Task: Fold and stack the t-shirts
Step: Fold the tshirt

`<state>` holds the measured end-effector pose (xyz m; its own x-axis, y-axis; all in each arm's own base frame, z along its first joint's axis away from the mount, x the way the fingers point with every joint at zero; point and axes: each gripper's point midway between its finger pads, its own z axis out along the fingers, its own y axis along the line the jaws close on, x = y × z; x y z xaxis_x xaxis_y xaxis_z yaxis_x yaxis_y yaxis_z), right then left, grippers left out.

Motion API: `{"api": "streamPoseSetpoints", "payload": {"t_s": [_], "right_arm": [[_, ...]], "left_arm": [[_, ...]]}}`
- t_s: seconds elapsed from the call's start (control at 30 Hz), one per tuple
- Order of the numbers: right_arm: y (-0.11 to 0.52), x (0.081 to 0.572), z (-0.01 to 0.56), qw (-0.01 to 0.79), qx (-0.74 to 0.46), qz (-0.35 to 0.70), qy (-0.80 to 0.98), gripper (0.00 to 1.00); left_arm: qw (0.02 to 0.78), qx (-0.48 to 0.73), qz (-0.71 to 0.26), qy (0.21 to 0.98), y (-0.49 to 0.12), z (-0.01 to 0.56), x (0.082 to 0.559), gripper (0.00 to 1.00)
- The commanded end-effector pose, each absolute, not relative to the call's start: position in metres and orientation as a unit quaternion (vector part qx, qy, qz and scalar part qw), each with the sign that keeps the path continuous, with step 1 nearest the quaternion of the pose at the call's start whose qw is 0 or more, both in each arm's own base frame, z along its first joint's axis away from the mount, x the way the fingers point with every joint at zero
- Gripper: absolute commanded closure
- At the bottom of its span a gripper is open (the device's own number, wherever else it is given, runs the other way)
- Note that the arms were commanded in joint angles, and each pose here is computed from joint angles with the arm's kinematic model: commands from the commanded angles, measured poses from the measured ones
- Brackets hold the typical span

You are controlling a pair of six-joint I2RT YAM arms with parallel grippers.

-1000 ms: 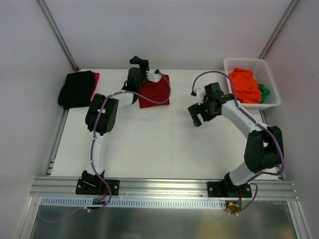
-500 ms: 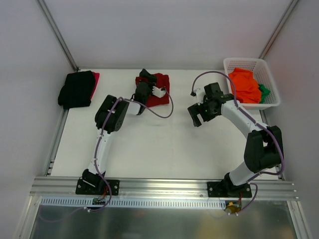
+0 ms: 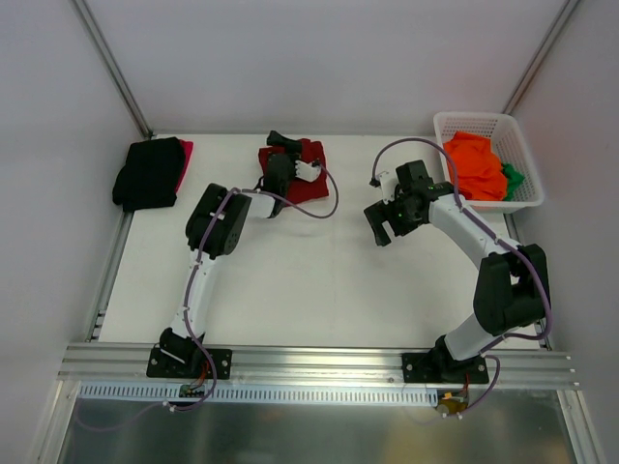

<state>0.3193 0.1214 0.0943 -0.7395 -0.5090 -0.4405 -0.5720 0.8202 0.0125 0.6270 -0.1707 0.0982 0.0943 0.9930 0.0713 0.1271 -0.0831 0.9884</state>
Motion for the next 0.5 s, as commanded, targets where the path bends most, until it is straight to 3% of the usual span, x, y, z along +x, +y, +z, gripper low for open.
{"api": "streamPoseSetpoints", "payload": {"t_s": [0.0, 0.2, 0.47], "right_arm": [[0.123, 0.319, 0.102, 0.224, -0.289, 0.074, 0.928, 0.01], [0.123, 0.32, 0.1, 0.222, -0.288, 0.074, 0.929, 0.01], [0.122, 0.32, 0.1, 0.221, -0.289, 0.071, 0.929, 0.01]], "left_arm": [[0.458, 0.531, 0.438, 0.562, -0.156, 0.093, 0.628, 0.01], [0.563, 0.458, 0.428, 0.538, -0.184, 0.198, 0.627, 0.01], [0.618, 0.458, 0.435, 0.469, -0.237, 0.245, 0.599, 0.01]]}}
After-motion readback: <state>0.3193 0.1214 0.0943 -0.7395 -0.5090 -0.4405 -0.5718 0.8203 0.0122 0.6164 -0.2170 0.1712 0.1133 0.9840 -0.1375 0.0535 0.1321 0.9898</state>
